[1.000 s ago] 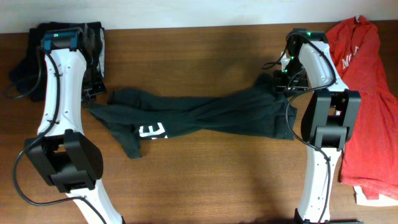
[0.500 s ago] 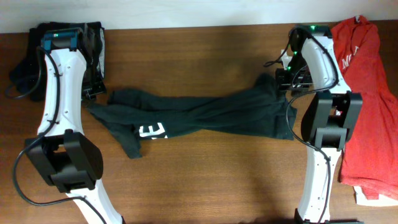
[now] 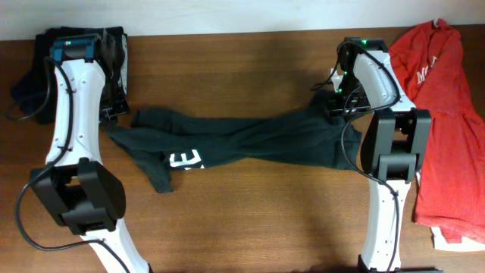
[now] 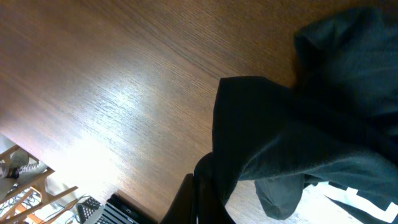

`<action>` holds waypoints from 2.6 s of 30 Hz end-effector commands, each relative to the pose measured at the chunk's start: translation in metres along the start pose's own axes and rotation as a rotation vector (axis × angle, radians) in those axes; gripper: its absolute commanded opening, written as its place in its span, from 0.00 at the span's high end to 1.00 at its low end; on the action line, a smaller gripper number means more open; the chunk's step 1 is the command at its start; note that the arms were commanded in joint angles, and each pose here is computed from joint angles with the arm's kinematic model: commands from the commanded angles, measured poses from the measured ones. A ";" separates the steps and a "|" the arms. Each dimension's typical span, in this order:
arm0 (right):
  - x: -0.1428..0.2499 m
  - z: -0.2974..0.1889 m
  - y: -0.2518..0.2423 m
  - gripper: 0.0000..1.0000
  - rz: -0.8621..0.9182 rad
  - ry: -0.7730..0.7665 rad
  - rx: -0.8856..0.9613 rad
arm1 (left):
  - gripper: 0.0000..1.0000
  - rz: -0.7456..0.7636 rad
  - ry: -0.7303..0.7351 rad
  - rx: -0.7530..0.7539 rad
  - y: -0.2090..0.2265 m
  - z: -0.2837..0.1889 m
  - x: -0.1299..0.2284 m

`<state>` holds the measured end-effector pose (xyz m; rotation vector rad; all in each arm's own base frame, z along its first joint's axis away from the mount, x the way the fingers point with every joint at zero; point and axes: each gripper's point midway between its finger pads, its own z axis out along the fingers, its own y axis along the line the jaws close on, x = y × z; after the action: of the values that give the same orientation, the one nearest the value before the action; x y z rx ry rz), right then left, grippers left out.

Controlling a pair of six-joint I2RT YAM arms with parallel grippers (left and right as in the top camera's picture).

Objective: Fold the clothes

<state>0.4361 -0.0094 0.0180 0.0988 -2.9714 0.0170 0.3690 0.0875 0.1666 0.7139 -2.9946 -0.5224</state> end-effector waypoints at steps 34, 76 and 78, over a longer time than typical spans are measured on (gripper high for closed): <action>0.116 -0.400 0.021 0.96 0.095 -1.022 -0.101 | 1.00 0.051 -0.829 0.659 0.023 -0.300 0.040; 0.089 -0.583 -0.056 0.96 0.166 -1.678 -0.759 | 1.00 -0.073 -1.653 0.879 0.117 -0.459 -0.080; 0.117 -0.592 -0.070 0.96 0.136 -1.714 -0.735 | 1.00 -0.089 -1.751 0.844 0.150 -0.486 -0.040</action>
<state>0.4821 -0.0913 0.5764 -0.6164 -4.1478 -1.8377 0.4879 0.0904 0.5881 0.4796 -4.6812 0.7285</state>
